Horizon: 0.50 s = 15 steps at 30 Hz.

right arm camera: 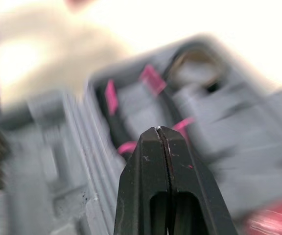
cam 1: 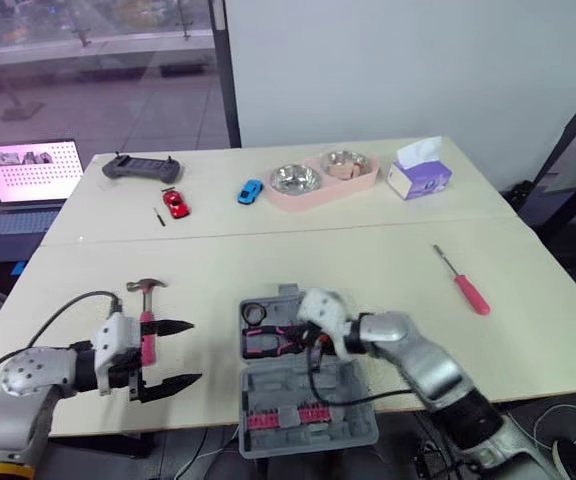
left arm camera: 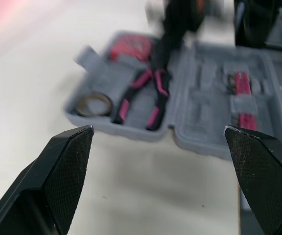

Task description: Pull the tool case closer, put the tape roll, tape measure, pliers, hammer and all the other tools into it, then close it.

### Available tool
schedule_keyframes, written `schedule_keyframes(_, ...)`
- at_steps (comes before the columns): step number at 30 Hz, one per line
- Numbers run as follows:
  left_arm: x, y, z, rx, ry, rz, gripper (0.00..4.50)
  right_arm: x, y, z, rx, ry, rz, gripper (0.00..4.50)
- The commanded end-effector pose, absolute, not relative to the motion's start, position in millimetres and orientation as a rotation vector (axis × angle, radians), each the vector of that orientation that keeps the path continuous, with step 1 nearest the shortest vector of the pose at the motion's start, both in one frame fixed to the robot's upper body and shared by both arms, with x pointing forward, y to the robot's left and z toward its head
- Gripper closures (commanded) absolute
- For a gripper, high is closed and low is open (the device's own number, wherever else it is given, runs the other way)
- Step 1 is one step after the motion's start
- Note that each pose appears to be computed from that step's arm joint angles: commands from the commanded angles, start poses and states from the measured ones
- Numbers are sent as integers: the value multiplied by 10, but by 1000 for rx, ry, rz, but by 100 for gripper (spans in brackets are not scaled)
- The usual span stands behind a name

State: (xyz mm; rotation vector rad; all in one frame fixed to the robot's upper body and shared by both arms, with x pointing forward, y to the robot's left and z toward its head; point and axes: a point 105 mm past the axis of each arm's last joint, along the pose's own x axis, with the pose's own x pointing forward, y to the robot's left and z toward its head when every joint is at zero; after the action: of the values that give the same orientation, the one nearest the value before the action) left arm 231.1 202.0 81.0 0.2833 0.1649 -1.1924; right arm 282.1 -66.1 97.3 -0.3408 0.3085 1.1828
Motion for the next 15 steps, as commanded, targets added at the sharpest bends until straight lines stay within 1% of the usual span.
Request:
schedule_keyframes(1, 2346, 1989, 768, 280, 196, -1192, 92, 2629, -906, 1247, -352, 322, 1238, 450)
schedule_keyframes(4, 2367, 1954, 689, 309, 230, -1209, 242, 2493, -1275, 1170, -402, 467, 1233, 450)
schedule_keyframes(7, 2382, 1859, 635, 332, 230, -1246, 408, 2391, -1640, 936, -546, 636, 1195, 450)
schedule_keyframes(8, 2384, 1843, 609, 342, 236, -1254, 444, 2373, -1698, 879, -584, 670, 1188, 450)
schedule_keyframes(12, 2398, 1789, 474, 362, 278, -1257, 444, 2405, -1784, 695, -703, 737, 1147, 450)
schedule_keyframes(15, 2363, 1745, 319, 393, 317, -1267, 444, 2455, -1695, 631, -732, 726, 1155, 450)
